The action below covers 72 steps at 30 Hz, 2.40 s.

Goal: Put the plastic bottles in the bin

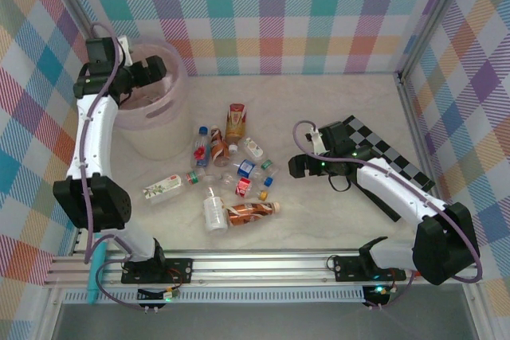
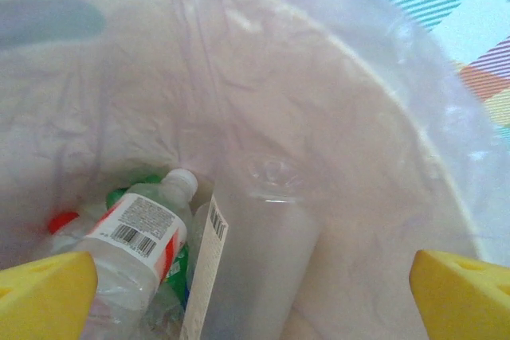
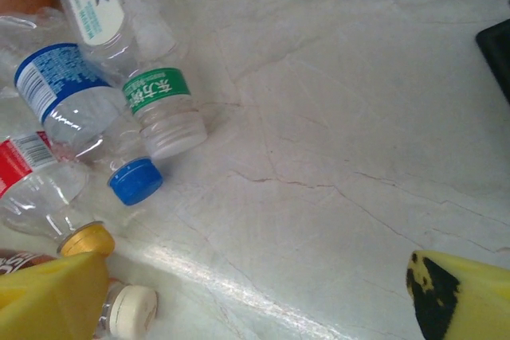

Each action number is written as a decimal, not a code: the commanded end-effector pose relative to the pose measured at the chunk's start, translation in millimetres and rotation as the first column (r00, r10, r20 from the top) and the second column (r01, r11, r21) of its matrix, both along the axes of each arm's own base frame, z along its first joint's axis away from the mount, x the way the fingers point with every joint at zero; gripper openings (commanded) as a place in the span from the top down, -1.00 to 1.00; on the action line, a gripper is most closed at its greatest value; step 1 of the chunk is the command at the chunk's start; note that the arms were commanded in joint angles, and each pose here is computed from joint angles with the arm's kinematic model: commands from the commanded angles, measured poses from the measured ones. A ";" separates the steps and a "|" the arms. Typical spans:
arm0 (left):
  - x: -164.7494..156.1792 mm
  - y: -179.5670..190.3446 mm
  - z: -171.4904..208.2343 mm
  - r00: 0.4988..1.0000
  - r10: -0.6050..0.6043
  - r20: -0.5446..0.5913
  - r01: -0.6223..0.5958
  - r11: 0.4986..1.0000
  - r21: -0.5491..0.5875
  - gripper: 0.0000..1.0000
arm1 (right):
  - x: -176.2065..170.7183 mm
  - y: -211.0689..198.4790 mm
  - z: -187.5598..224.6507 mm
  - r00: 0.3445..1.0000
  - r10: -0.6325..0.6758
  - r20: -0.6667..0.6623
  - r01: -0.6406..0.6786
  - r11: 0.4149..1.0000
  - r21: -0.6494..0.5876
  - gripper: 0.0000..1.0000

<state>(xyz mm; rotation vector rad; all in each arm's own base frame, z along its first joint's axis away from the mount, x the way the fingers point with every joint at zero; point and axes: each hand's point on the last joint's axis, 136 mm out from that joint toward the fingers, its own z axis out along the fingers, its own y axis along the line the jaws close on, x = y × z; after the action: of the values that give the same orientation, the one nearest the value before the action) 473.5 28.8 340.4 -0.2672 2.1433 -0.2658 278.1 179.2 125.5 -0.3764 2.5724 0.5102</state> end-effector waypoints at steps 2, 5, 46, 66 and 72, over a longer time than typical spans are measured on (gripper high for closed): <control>-33.0 7.0 53.3 0.998 0.014 0.065 -0.020 0.996 0.084 -1.00 | 1.0 12.1 9.0 0.998 0.068 0.001 -0.068 0.997 0.031 -0.84; -49.7 7.0 66.3 0.997 0.025 0.072 -0.032 0.995 0.094 -1.00 | 2.6 20.4 9.4 0.994 0.109 0.004 -0.109 0.994 0.012 -0.75; -227.4 -172.2 -83.6 0.944 -0.313 -0.106 0.269 0.914 -0.303 -0.90 | 58.9 107.6 -100.3 0.948 0.222 -0.227 -0.253 0.960 -0.118 -0.18; -195.4 -200.4 -75.6 0.964 -0.261 0.052 0.244 0.791 -0.561 -1.00 | 10.5 31.3 -51.3 0.981 0.099 -0.169 -0.112 0.991 -0.069 0.12; -186.7 -236.8 -63.0 0.937 -0.317 0.145 0.325 0.647 -0.690 -1.00 | -16.7 58.8 1.7 0.972 0.196 -0.132 -0.169 0.967 0.192 0.14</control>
<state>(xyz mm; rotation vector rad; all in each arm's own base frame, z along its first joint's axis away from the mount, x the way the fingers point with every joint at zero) 281.3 -183.1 237.2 -0.3544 2.1284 -1.1154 275.0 217.2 105.2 -0.5229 2.6665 0.6442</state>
